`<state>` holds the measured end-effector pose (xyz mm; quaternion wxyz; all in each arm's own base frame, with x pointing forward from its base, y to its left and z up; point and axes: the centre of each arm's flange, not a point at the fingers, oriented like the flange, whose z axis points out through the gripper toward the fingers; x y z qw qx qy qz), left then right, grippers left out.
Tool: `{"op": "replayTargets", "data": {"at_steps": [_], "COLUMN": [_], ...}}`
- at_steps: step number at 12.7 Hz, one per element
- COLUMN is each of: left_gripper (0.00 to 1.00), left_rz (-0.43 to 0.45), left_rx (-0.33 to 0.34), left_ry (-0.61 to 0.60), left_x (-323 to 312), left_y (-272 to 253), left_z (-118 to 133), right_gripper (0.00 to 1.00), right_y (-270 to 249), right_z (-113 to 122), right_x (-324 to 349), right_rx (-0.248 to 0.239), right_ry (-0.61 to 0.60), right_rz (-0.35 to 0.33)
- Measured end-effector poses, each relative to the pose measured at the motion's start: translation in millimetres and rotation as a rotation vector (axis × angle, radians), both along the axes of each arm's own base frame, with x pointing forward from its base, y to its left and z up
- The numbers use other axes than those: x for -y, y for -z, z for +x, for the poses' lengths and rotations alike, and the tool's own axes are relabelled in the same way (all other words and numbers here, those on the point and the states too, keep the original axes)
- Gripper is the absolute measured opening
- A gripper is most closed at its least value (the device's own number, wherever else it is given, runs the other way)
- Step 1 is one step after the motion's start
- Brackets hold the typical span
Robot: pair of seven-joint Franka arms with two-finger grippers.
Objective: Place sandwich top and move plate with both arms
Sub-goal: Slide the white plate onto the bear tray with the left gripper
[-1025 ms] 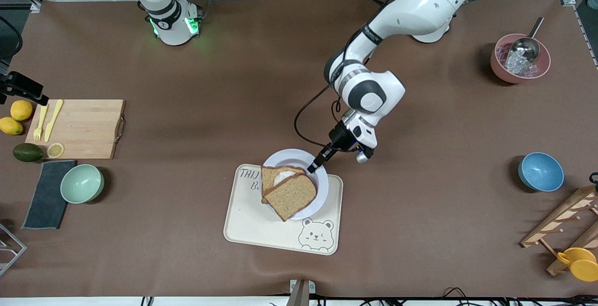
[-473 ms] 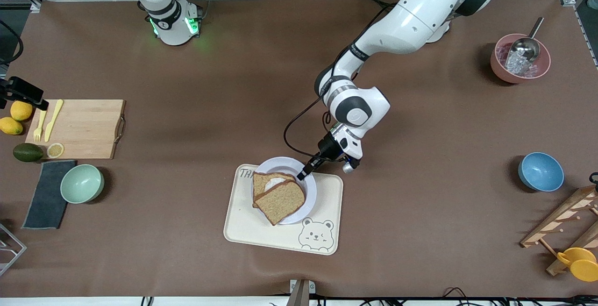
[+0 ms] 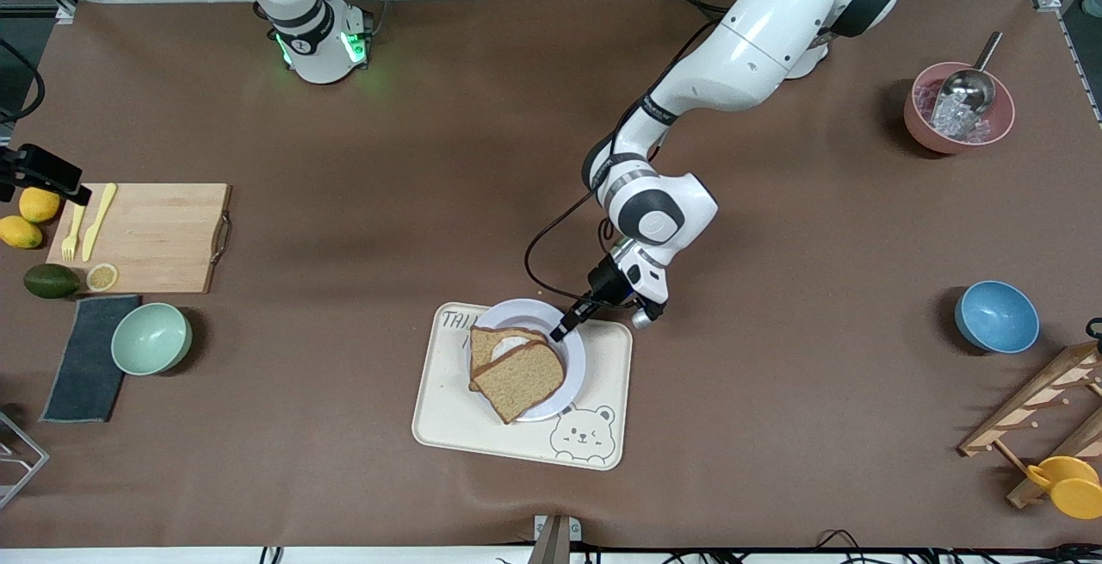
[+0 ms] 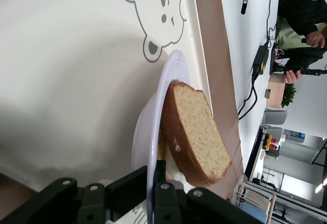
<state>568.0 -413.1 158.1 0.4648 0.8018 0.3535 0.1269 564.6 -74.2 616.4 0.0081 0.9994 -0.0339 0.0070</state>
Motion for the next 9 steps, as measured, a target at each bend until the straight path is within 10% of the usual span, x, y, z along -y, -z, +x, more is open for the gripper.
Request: {"op": "replayTargets", "data": {"at_steps": [5, 9], "left_gripper": [0.13, 0.56], "left_rz": [0.048, 0.077], "left_rx": [0.042, 0.083], "left_ry": [0.005, 0.025], "left_x": [-1.1, -4.7], "left_y": [10.4, 4.0], "left_z": [9.3, 18.3], "right_gripper": [1.00, 1.00], "right_y": [5.2, 6.6], "right_z": [2.9, 3.8], "right_x": [-2.1, -2.7], "right_rx": [-0.008, -0.011], "right_ry": [0.019, 0.019], "right_rz": [0.001, 0.001]}}
